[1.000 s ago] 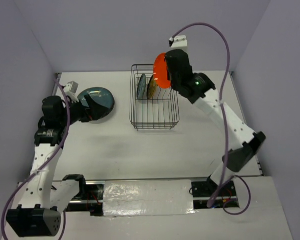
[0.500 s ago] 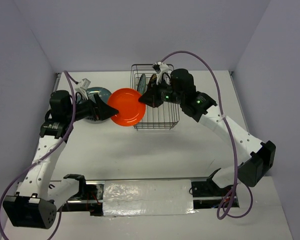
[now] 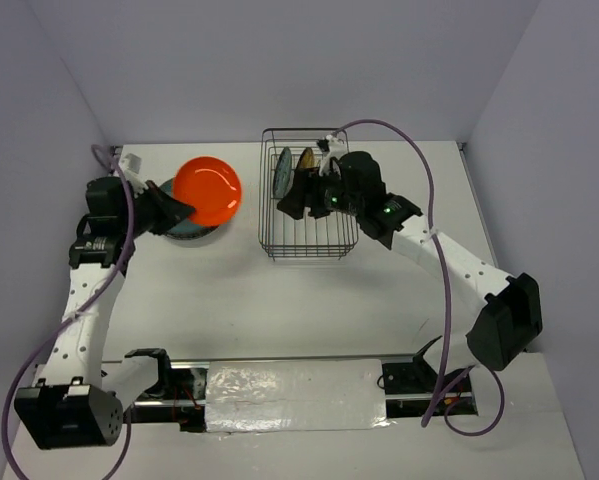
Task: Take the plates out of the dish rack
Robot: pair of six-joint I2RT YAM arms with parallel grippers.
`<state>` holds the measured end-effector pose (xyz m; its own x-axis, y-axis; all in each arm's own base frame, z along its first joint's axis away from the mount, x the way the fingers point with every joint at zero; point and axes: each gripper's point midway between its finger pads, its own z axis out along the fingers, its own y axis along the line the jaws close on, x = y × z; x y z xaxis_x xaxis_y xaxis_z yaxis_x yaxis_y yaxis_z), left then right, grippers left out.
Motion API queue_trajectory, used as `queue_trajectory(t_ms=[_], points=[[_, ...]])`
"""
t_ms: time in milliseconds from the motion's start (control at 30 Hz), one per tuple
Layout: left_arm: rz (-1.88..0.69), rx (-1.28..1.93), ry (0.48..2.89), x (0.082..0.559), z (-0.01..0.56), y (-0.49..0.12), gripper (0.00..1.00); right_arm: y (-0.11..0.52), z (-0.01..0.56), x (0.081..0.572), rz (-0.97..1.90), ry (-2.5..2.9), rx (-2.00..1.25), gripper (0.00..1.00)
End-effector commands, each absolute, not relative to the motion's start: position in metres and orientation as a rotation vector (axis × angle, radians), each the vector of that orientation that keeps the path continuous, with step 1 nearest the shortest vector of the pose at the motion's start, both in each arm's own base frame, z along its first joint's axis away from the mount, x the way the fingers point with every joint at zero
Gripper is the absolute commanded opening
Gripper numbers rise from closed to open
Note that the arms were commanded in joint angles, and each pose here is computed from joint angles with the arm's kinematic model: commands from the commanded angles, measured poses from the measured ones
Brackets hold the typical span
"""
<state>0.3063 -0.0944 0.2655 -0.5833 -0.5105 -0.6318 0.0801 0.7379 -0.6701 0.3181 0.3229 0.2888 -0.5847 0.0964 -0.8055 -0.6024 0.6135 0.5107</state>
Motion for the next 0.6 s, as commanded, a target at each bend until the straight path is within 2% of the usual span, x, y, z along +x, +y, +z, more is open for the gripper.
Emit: queue_trajectory(t_ms=[0,167,267,367,500,567], points=[[-0.638,-0.703,1.971,0.335,0.266,-0.025,0.0,0.276,0.293,0.336,0.867,1.96,-0.18,0.77],[-0.594,-0.938,2.04,0.377,0.218,0.013,0.0,0.255,0.296,0.315,0.812,1.951,-0.217,0.77],[-0.583,-0.976,2.044,0.382,0.207,0.018,0.0,0.239,0.29,0.308,0.752,1.946,-0.205,0.77],[-0.584,-0.986,2.006,0.361,0.21,0.014,0.0,0.226,0.287,0.296,0.713,1.941,-0.226,0.78],[-0.604,-0.969,2.023,0.308,0.192,-0.003,0.0,0.219,0.275,0.284,0.704,1.948,-0.26,0.78],[-0.639,-0.978,2.051,0.292,0.174,-0.012,0.06,0.218,0.265,0.279,0.711,1.954,-0.266,0.78]])
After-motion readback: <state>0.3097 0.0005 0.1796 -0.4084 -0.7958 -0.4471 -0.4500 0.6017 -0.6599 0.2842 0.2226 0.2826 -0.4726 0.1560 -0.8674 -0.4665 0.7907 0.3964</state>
